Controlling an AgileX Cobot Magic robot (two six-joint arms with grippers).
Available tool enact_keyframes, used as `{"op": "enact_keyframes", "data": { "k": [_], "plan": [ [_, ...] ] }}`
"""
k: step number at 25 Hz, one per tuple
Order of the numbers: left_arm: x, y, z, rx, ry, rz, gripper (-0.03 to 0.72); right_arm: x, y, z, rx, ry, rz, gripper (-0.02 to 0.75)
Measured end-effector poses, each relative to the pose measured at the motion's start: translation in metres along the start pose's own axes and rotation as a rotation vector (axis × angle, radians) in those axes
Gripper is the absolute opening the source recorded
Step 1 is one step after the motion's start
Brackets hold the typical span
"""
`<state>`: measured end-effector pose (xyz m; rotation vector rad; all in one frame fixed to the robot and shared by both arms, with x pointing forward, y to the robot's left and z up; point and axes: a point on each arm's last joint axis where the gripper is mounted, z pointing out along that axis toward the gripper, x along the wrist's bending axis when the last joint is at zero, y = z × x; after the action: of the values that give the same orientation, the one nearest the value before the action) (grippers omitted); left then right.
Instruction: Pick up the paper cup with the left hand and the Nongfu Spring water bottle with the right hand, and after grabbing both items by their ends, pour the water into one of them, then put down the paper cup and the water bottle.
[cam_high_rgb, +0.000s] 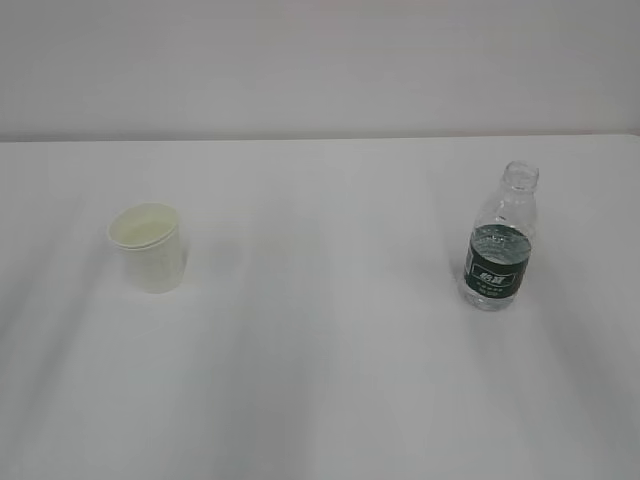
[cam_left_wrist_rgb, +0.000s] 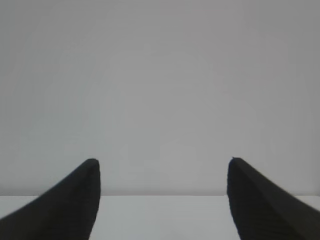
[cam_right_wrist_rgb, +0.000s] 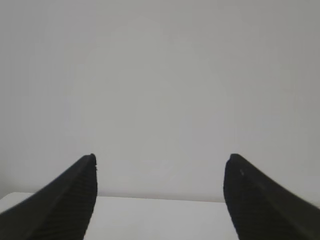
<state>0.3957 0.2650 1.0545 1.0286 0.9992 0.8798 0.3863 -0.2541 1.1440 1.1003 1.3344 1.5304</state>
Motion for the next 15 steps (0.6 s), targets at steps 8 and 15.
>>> {"op": "enact_keyframes", "data": {
  "k": [8,15],
  "plan": [
    [-0.007,0.026,-0.031,0.007,0.038,0.022,0.566,0.002,0.025,-0.039,-0.021,-0.008,-0.033,0.589],
    [-0.015,0.07,-0.049,0.046,0.103,0.064,0.54,0.0,0.026,-0.07,0.031,-0.028,-0.05,0.589]
  ]
}}
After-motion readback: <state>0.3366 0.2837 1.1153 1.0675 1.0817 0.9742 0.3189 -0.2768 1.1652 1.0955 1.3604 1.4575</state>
